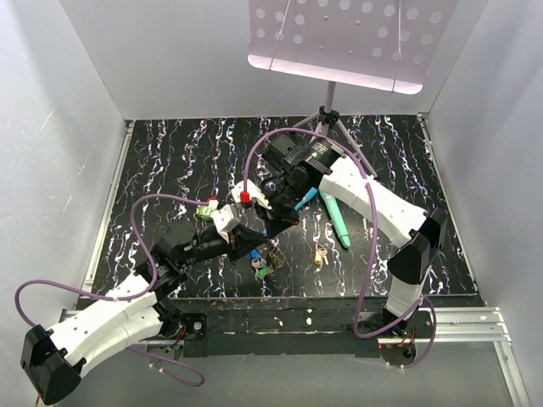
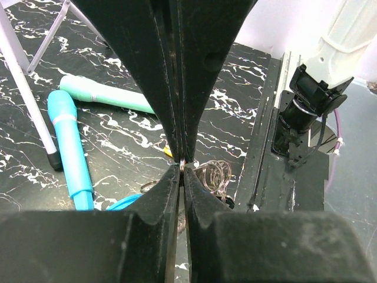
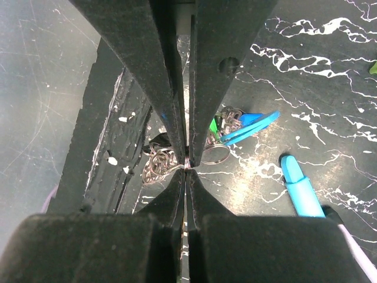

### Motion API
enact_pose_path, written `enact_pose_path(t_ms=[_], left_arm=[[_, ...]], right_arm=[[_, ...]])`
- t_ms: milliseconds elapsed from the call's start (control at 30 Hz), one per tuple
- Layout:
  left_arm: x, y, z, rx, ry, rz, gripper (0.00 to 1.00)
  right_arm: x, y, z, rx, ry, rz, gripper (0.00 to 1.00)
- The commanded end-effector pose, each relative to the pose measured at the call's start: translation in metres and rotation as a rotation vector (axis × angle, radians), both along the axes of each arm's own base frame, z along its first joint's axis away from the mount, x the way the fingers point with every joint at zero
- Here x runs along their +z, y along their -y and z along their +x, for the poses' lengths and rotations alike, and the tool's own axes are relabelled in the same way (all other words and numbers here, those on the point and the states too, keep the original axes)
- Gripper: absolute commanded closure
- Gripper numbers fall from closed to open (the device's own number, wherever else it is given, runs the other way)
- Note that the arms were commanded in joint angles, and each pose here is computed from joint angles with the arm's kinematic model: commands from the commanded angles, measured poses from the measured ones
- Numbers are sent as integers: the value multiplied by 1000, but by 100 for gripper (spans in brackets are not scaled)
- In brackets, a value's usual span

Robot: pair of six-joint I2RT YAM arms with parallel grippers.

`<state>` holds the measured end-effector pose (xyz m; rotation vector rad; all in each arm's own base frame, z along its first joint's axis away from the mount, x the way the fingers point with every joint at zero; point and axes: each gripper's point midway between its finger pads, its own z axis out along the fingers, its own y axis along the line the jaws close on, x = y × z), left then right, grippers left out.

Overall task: Put the keys on the keyring
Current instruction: Adjust the keyring.

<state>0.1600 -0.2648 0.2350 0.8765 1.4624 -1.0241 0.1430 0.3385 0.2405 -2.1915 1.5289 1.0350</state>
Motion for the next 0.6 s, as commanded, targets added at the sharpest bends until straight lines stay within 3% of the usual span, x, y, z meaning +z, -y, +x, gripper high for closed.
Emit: enact_pose_path(t_ms=[0, 133, 167, 267, 333, 433, 567], left_arm=[[13, 0, 0, -7, 34, -7, 100], [19, -5, -1, 11, 59, -25, 100], [21, -7, -2, 15, 70, -36, 100], [27, -15, -8, 23, 113, -78, 100], [33, -20, -15, 25, 145, -125, 100], [45, -28, -27, 7, 213, -203, 100], [61, -36, -42, -21, 280, -313, 100]], right_arm=[[21, 10, -21, 15, -66, 10, 99], [24, 10, -25, 25, -81, 25, 99], [25, 11, -26, 26, -90, 27, 94], [38, 14, -24, 10, -144, 81, 61], [51, 18, -18, -6, -174, 130, 51], [65, 25, -14, 22, -187, 223, 48], [86, 31, -29, 183, -165, 526, 47]])
